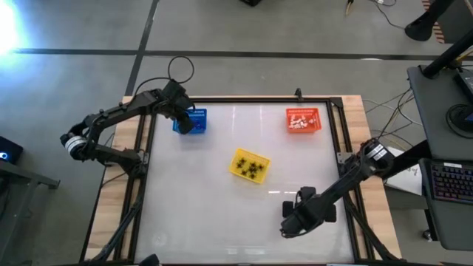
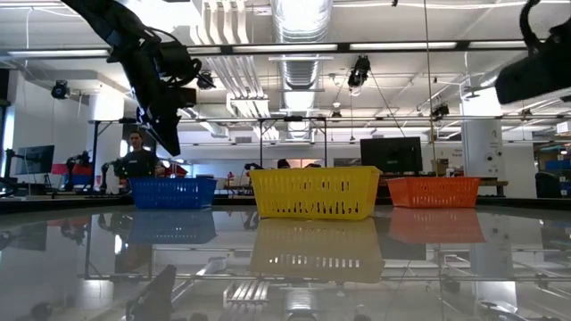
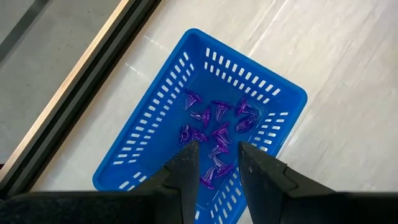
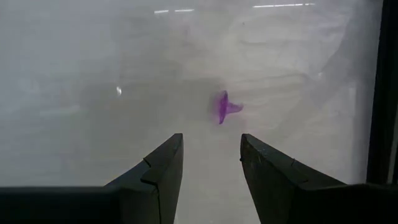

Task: Sort Halloween decoration
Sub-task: Put the purple witch hat toy into the blue bin

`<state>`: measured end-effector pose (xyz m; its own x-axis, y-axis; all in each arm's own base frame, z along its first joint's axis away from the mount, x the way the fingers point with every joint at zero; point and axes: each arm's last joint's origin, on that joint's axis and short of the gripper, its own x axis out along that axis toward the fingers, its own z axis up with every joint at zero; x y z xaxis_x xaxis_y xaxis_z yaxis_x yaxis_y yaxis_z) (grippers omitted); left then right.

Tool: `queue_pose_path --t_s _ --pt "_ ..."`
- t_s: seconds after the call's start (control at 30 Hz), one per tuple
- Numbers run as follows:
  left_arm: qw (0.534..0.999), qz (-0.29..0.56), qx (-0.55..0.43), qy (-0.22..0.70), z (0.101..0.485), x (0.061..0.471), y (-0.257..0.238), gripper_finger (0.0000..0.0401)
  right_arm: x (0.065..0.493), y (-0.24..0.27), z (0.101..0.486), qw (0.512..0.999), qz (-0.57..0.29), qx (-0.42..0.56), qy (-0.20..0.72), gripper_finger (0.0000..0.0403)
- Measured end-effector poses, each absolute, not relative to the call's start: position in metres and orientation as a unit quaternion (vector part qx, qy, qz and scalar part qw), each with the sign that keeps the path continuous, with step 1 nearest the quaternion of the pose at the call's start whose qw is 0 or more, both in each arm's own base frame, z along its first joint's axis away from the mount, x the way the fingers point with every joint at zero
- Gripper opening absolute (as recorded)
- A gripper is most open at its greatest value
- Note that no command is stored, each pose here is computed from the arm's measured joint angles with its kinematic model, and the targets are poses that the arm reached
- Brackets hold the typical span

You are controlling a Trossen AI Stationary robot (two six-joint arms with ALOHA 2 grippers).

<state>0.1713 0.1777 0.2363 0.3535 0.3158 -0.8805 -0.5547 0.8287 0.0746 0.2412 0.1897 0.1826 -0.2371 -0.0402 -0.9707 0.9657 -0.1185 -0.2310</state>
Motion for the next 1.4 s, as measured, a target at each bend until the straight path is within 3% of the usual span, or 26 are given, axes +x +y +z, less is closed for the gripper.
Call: queue_pose_path --t_s 0.63,1.0,1.17,1.4 --pt "0.813 0.267 -0.121 0.504 0.236 0.171 0.177 0.0094 0.225 0.185 0.143 0.428 -0.585 0.456 0.516 0.0152" --pt "0.813 0.267 -0.121 0.503 0.236 0.171 0.177 0.0094 0.223 0.183 0.140 0.429 -0.588 0.451 0.516 0.0124" --pt "0.813 0.268 -0.123 0.502 0.236 0.172 0.177 0.0094 0.223 0.183 0.140 0.429 -0.588 0.452 0.516 0.0098" --pt "0.812 0.274 -0.131 0.499 0.236 0.172 0.177 0.0094 0.223 0.183 0.139 0.433 -0.584 0.448 0.520 0.0031"
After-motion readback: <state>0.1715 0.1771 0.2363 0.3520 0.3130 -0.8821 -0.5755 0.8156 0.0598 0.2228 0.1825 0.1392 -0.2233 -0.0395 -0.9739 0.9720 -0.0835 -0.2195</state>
